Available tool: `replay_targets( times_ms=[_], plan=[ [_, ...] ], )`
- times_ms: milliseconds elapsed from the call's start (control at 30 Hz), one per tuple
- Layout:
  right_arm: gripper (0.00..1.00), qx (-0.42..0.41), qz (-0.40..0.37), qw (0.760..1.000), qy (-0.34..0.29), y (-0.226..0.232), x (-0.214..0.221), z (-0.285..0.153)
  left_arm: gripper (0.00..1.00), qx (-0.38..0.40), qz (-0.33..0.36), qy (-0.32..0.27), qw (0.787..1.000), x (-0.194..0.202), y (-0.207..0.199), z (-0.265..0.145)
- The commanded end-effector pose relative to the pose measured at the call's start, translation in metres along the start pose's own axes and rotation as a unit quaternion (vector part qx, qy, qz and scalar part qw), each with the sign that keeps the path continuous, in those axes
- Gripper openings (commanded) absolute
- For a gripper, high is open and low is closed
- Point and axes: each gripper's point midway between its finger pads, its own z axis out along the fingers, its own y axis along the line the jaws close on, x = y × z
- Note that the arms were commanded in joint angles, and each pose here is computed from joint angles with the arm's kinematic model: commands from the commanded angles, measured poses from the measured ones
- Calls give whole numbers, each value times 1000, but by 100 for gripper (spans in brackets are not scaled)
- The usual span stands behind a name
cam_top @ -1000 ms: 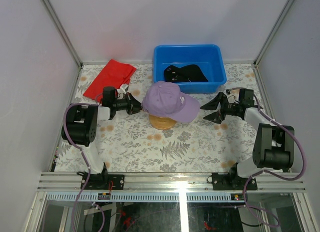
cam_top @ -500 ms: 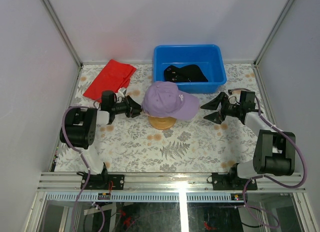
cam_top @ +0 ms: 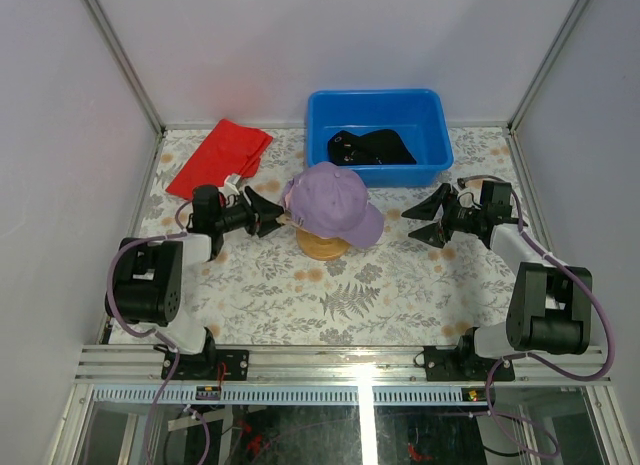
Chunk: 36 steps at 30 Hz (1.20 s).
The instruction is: Stack the hats
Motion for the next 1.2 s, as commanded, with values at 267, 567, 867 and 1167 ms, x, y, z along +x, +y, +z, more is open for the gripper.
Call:
replay_targets(
  times_ms=[267, 567, 867, 1167],
  plan=[
    [80, -10, -34, 999, -16, 17, -4, -6, 53, 23, 19, -43, 999, 2, -28, -18],
    [79, -9, -33, 999, -15, 15, -2, -6, 59, 17, 47, -73, 996, -11, -45, -32],
    [79, -10, -34, 999, -14, 15, 1, -7, 60, 25, 58, -89, 994, -21, -59, -39],
    [73, 19, -100, 993, -60, 44, -18, -18, 61, 15, 121, -103, 987, -34, -101, -49]
  ],
)
